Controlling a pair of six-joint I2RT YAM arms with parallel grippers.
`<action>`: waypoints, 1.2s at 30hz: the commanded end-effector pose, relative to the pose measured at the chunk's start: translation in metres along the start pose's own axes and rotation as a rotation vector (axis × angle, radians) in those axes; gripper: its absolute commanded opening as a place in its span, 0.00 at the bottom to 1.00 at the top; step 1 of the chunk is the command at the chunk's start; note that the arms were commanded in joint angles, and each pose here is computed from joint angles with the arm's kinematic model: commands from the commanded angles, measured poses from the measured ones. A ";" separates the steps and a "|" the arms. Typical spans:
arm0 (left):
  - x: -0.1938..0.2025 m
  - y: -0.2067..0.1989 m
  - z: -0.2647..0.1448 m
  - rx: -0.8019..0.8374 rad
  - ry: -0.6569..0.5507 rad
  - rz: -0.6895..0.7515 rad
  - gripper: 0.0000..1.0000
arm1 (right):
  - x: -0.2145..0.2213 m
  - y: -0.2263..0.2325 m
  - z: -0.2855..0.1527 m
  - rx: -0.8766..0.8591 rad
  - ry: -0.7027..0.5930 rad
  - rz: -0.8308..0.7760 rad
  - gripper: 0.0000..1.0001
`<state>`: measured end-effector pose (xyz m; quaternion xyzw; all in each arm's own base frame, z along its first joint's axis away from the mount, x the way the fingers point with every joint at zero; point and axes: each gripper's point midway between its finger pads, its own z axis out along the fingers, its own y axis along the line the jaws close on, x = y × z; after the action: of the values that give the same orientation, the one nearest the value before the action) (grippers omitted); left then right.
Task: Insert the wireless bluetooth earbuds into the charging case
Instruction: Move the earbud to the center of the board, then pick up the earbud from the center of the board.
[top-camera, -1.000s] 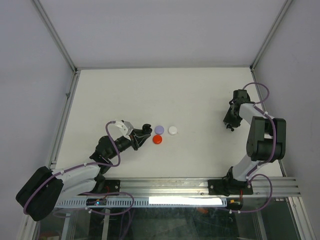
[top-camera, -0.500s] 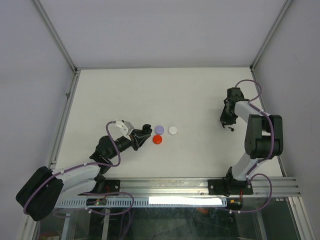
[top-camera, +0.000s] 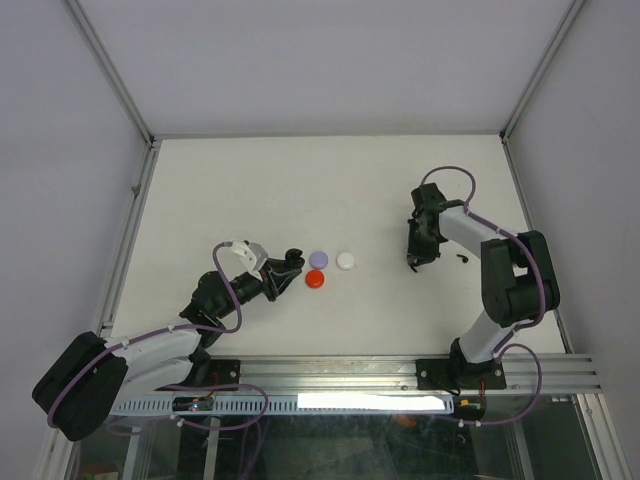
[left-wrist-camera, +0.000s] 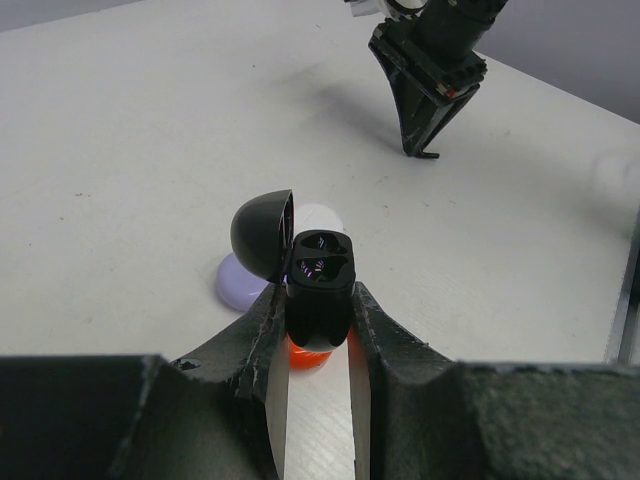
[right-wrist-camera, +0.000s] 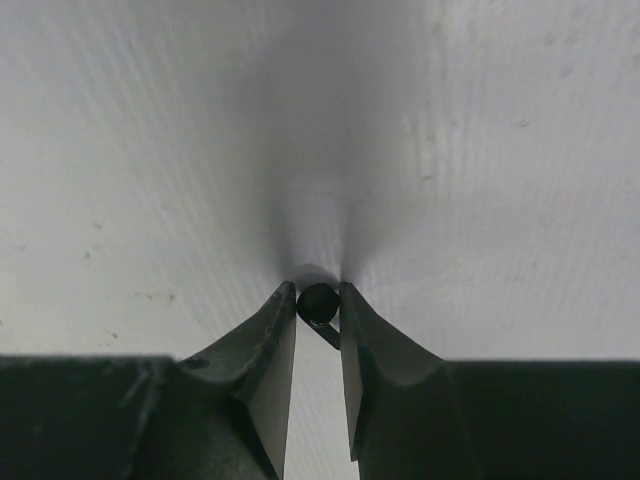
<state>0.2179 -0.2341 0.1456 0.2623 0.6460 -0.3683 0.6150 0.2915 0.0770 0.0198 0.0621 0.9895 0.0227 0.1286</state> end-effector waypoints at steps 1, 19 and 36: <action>-0.015 -0.003 0.002 0.024 -0.054 0.030 0.00 | 0.035 0.007 -0.010 -0.008 0.104 -0.036 0.28; -0.021 -0.011 -0.001 0.064 -0.084 0.020 0.00 | 0.016 0.012 -0.005 0.032 0.054 -0.097 0.35; -0.029 -0.020 0.004 0.109 -0.112 -0.019 0.00 | 0.007 0.014 0.002 0.068 0.008 -0.120 0.30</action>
<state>0.2105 -0.2417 0.1544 0.2640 0.6291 -0.4015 0.6110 0.2697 0.0877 0.0187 0.0155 0.9954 -0.0086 0.0942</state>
